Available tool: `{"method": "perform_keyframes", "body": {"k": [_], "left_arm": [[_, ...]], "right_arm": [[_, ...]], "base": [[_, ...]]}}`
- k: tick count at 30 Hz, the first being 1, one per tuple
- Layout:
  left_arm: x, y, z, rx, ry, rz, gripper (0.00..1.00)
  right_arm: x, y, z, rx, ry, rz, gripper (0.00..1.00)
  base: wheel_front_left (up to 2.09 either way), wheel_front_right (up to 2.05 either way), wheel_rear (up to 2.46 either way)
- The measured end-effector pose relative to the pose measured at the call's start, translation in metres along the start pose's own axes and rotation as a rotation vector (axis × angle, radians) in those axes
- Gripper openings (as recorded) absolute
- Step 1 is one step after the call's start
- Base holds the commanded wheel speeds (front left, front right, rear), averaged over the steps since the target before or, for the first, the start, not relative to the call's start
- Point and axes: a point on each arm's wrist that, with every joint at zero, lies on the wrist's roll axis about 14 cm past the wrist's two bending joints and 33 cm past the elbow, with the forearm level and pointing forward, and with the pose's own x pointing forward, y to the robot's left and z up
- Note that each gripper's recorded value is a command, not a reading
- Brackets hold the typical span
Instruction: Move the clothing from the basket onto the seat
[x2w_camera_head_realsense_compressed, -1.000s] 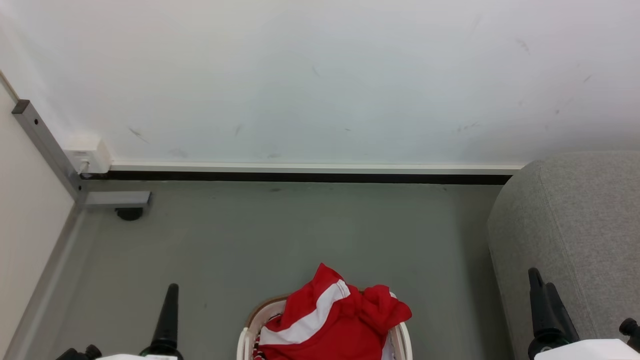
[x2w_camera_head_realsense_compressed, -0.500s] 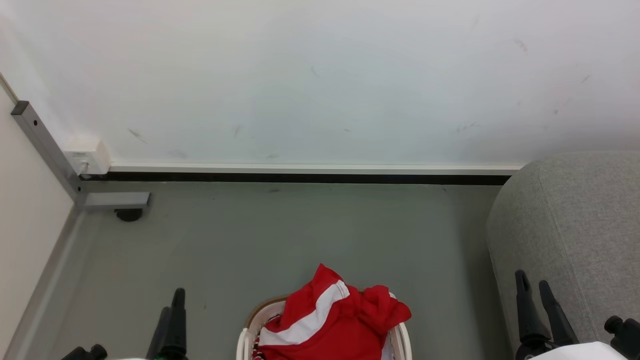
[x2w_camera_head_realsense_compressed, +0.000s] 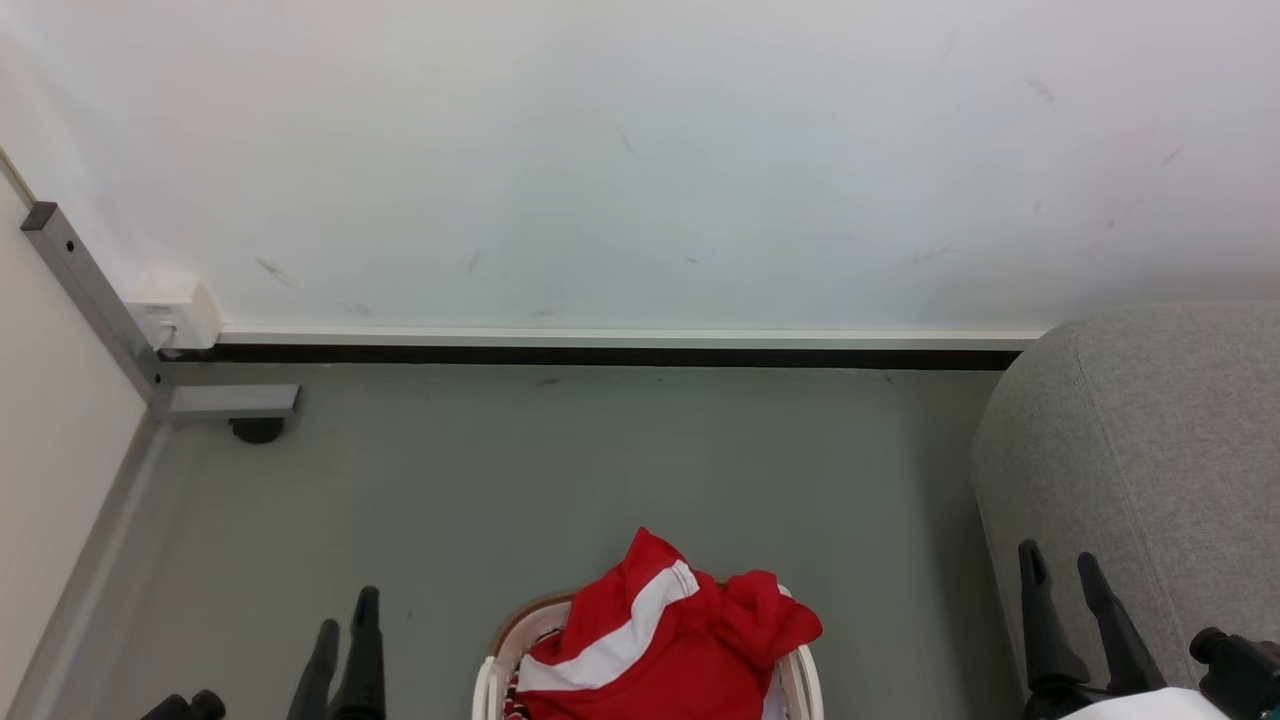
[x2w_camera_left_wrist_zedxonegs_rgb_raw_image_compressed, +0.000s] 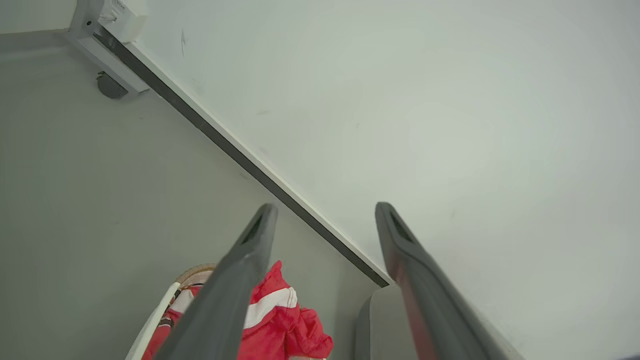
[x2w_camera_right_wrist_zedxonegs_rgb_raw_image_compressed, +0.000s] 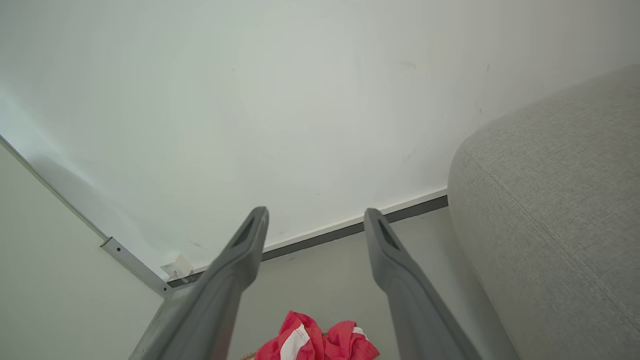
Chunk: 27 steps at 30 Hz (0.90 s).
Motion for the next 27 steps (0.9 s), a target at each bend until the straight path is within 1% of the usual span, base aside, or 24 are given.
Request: {"method": "perform_keyframes", "body": {"k": [12, 22, 27], "left_arm": [[-0.002, -0.002, -0.001, 0.122, -0.003, -0.019, 1.00], [-0.003, -0.010, -0.001, 0.268, -0.010, -0.057, 1.00], [-0.005, -0.009, -0.002, 0.312, -0.010, -0.062, 1.00]], "right_arm": [[-0.002, 0.003, -0.002, -0.111, -0.003, 0.019, 1.00], [-0.004, 0.002, -0.004, -0.207, -0.004, 0.028, 1.00], [-0.005, 0.003, -0.004, -0.252, -0.006, 0.033, 1.00]], "base": [[0.00, 0.00, 0.00], [0.00, 0.00, 0.00], [0.00, 0.00, 0.00]]}}
